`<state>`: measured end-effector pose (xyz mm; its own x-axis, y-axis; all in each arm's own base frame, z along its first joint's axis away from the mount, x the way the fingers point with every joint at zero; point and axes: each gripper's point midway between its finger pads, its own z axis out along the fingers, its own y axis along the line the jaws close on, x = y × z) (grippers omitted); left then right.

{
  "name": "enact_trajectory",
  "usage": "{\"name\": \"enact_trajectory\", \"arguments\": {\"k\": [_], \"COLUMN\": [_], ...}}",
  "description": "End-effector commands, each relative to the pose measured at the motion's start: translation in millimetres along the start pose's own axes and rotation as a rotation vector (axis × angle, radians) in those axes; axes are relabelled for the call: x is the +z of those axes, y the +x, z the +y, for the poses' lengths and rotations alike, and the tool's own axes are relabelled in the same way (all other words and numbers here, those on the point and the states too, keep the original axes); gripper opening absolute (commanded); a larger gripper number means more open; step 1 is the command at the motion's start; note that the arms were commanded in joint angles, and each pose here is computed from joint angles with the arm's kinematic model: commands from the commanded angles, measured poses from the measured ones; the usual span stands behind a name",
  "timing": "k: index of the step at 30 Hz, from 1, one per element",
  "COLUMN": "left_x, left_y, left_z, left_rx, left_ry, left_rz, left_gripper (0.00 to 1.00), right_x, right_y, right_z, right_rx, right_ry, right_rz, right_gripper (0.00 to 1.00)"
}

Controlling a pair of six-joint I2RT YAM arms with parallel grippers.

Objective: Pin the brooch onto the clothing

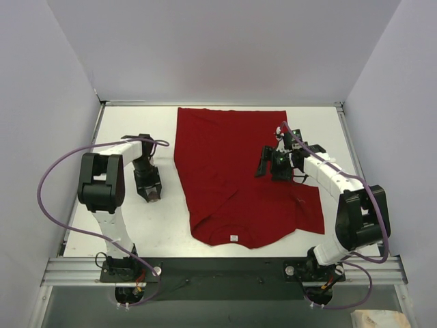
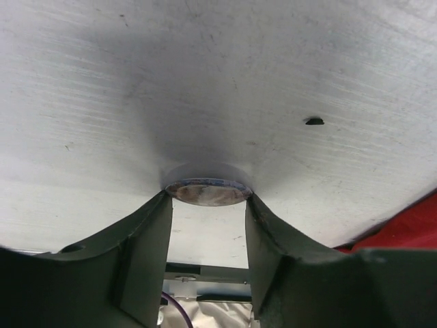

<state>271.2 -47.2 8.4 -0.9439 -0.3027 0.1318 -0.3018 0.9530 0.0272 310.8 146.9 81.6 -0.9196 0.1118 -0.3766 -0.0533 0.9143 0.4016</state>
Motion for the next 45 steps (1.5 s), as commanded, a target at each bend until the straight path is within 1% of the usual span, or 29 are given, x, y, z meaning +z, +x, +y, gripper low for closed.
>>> {"name": "enact_trajectory", "arguments": {"k": [1,3,6,10,12,15,18,23,26,30,31,33,35,37,38,42,43,45], "left_x": [25,27,24,14,4,-12,-25,-43,-58,-77,-88,-94,-105,-109,-115,-121,-113,-122], "left_y": [-50,-50,-51,-54,-55,-56,-58,-57,-57,-57,-59,-59,-61,-57,-64,-66,-68,-68], "left_z": [-15,-16,-17,-19,-23,-29,-32,-40,-52,-75,-87,-99,-120,-137,-148,-182,-190,-212], "left_rx": [0.016,0.018,0.023,0.035,0.039,0.047,0.053,0.073,0.099,0.148,0.168,0.194,0.234,0.276,0.289,0.345,0.352,0.385], "left_ry": [0.054,0.055,0.066,0.080,0.105,0.136,0.152,0.171,0.186,0.206,0.223,0.230,0.253,0.255,0.263,0.286,0.284,0.308], "left_rz": [-0.135,-0.129,-0.134,-0.163,-0.185,-0.218,-0.245,-0.269,-0.298,-0.330,-0.358,-0.365,-0.388,-0.388,-0.406,-0.410,-0.397,-0.415], "left_gripper": [0.44,0.34,0.26,0.23,0.20,0.19,0.14,0.14,0.14,0.14,0.14,0.14,0.14,0.14,0.14,0.14,0.14,0.14], "right_x": [-2,-1,-2,-3,-3,-3,-3,-2,-2,-2,-2,-3,-3,-4,-5,-8,-8,-11], "right_y": [-2,-2,-2,-2,-2,-4,-3,-1,-2,-3,-3,-4,-4,-4,-5,-6,-6,-7], "right_z": [6,7,6,8,9,14,19,23,24,25,25,26,26,26,25,22,21,17], "right_rx": [-0.020,-0.022,-0.023,-0.030,-0.042,-0.056,-0.071,-0.089,-0.092,-0.093,-0.093,-0.094,-0.094,-0.090,-0.086,-0.075,-0.071,-0.060], "right_ry": [-0.009,-0.011,-0.009,-0.012,-0.013,-0.019,-0.022,-0.020,-0.020,-0.020,-0.021,-0.023,-0.023,-0.024,-0.022,-0.018,-0.016,-0.015], "right_rz": [0.016,0.019,0.016,0.018,0.018,0.020,0.025,0.036,0.034,0.031,0.031,0.027,0.029,0.027,0.023,0.014,0.013,0.004], "right_gripper": [0.68,0.67,0.67,0.67,0.67,0.67,0.67,0.67,0.67,0.67,0.67,0.67,0.67,0.66,0.67,0.66,0.67,0.67]}}
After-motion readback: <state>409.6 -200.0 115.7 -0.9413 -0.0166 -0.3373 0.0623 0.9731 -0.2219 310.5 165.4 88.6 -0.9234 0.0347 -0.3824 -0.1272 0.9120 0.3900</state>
